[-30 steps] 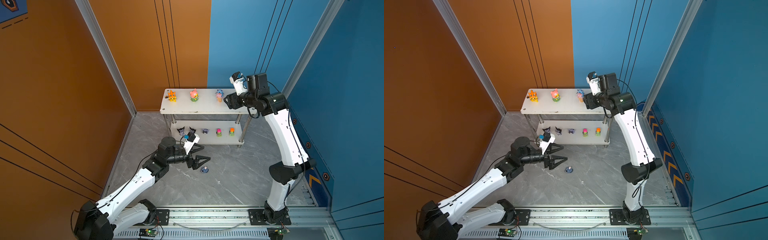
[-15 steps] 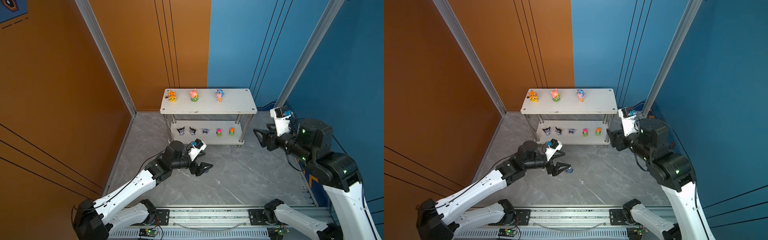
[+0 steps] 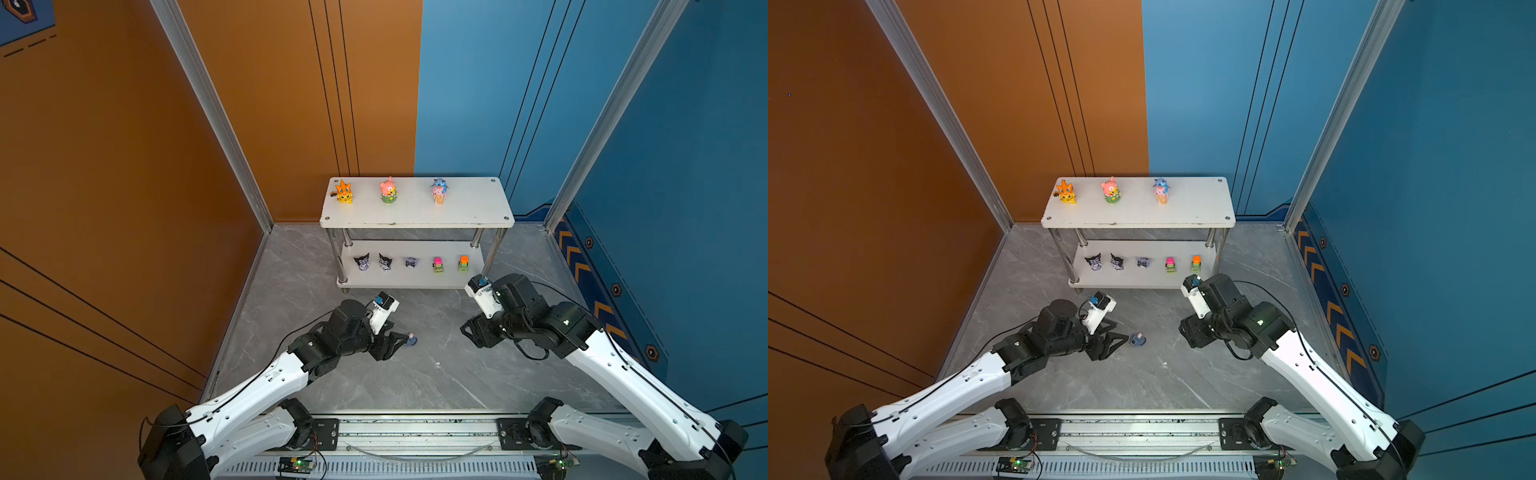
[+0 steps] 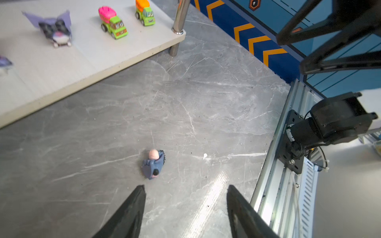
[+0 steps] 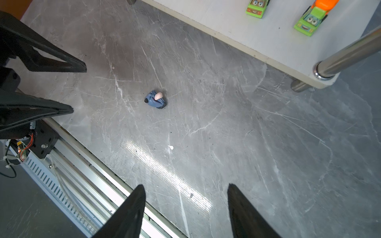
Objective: Place and organize the plastic toys onto the shelf
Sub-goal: 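Grasp the blue donkey toy from the floor with the left gripper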
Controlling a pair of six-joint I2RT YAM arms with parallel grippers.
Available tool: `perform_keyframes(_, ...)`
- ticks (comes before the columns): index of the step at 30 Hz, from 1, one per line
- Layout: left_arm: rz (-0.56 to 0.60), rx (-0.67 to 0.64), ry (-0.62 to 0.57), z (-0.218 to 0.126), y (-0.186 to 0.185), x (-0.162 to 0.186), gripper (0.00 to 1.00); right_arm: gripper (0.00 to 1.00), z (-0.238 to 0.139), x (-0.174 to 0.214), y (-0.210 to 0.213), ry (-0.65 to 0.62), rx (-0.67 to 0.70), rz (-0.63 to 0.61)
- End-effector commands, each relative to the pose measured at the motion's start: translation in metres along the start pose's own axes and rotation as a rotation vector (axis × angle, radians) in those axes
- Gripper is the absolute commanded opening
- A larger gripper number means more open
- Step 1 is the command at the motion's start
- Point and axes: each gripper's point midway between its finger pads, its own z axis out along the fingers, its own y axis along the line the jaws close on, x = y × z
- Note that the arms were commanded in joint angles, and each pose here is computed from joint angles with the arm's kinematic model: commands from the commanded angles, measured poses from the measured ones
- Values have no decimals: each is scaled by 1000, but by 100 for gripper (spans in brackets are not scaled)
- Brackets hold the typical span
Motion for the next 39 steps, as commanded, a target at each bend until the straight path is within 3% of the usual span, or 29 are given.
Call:
perform_keyframes(1, -31, -24, 73, 12, 10, 20, 58, 65, 14, -9, -3, -31, 11, 29)
perform_keyframes(9, 0, 6, 249, 55, 17, 54, 48, 64, 42, 3, -10, 17, 9, 53)
perform_keyframes(18, 54, 3, 323, 83, 28, 60, 45, 63, 59, 6, -14, 37, -11, 75)
perform_keyframes(32, 62, -15, 381, 101, 52, 61, 53, 63, 75, 6, -16, 69, -27, 83)
perform_keyframes(39, 55, 9, 415, 109, 53, 69, 45, 63, 75, 7, -19, 70, -21, 86)
